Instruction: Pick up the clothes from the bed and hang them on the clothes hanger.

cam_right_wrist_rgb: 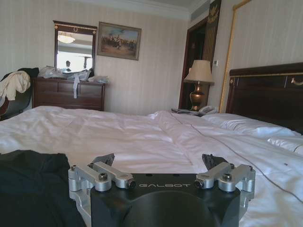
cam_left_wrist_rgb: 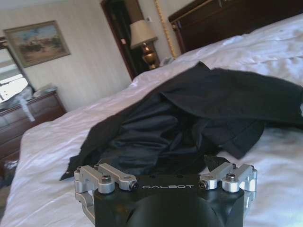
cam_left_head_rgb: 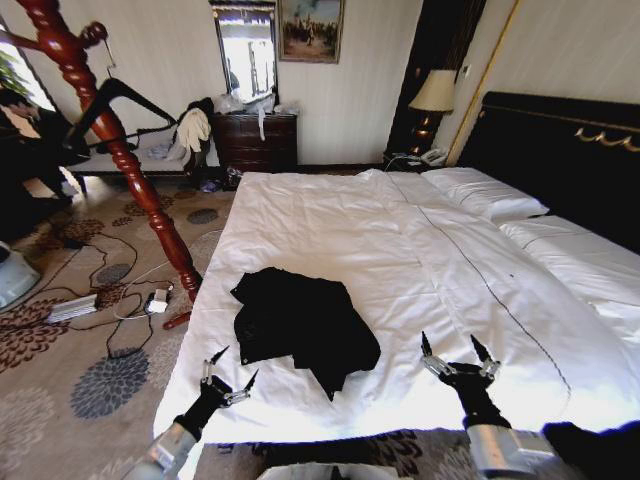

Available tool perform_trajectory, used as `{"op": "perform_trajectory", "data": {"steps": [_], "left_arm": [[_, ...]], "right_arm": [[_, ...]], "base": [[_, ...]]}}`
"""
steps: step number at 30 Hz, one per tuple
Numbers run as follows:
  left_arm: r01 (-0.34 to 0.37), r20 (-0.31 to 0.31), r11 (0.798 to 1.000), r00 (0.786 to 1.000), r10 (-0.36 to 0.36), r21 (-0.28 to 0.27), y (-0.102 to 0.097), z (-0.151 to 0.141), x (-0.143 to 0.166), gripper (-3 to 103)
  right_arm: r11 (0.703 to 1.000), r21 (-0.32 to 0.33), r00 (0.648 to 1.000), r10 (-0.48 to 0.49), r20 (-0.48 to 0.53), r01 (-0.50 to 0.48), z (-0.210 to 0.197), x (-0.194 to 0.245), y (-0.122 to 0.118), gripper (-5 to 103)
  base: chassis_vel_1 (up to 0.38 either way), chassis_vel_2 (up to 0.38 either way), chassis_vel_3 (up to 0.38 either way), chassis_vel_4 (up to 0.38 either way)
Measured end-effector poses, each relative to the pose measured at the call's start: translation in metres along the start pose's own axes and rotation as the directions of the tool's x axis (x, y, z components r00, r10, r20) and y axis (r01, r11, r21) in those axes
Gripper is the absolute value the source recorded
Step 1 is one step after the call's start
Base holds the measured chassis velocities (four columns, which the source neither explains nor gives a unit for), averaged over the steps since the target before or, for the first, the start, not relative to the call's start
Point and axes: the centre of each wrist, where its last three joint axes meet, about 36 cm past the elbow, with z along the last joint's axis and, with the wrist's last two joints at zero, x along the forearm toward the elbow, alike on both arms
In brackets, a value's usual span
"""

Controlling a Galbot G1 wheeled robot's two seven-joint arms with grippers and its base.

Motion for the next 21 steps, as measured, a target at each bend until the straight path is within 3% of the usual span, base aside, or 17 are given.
{"op": "perform_trajectory", "data": {"steps": [4,7,8,13,14,17,20,21], "left_arm": [[-0.059,0.029,0.997,0.998,0.06,-0.057,0.018,0.0,-0.027,100],[-0.159,0.066,0.978,0.983,0.168,-0.133,0.036,-0.007,-0.057,100],[-0.159,0.066,0.978,0.983,0.168,-0.133,0.036,-0.007,-0.057,100],[-0.31,0.115,0.924,0.933,0.341,-0.224,0.07,-0.036,-0.097,100],[-0.31,0.115,0.924,0.933,0.341,-0.224,0.07,-0.036,-0.097,100],[-0.4,0.128,0.881,0.889,0.44,-0.254,0.066,-0.049,-0.114,100],[-0.421,0.126,0.869,0.878,0.462,-0.26,0.066,-0.054,-0.119,100],[-0.448,0.11,0.855,0.866,0.487,-0.261,0.066,-0.056,-0.121,100]], "right_arm": [[1.0,0.0,1.0,-0.01,-0.016,0.01,0.006,0.001,0.003,100],[1.0,0.0,1.0,-0.002,-0.02,0.002,0.008,0.001,0.003,100],[1.0,0.0,1.0,-0.002,-0.02,0.002,0.008,0.001,0.003,100],[1.0,0.002,0.999,0.031,-0.01,-0.031,0.007,-0.002,-0.001,100],[1.0,0.002,0.999,0.031,-0.01,-0.031,0.007,-0.002,-0.001,100],[0.998,-0.012,0.998,0.063,-0.009,-0.063,0.005,-0.005,-0.006,100],[0.997,-0.021,0.997,0.073,-0.01,-0.073,0.003,-0.006,-0.008,100],[0.996,-0.029,0.997,0.082,-0.007,-0.082,0.0,-0.008,-0.01,100]], "base": [[0.0,0.0,0.0,0.0],[0.0,0.0,0.0,0.0],[0.0,0.0,0.0,0.0],[0.0,0.0,0.0,0.0],[0.0,0.0,0.0,0.0],[0.0,0.0,0.0,0.0],[0.0,0.0,0.0,0.0],[0.0,0.0,0.0,0.0]]}}
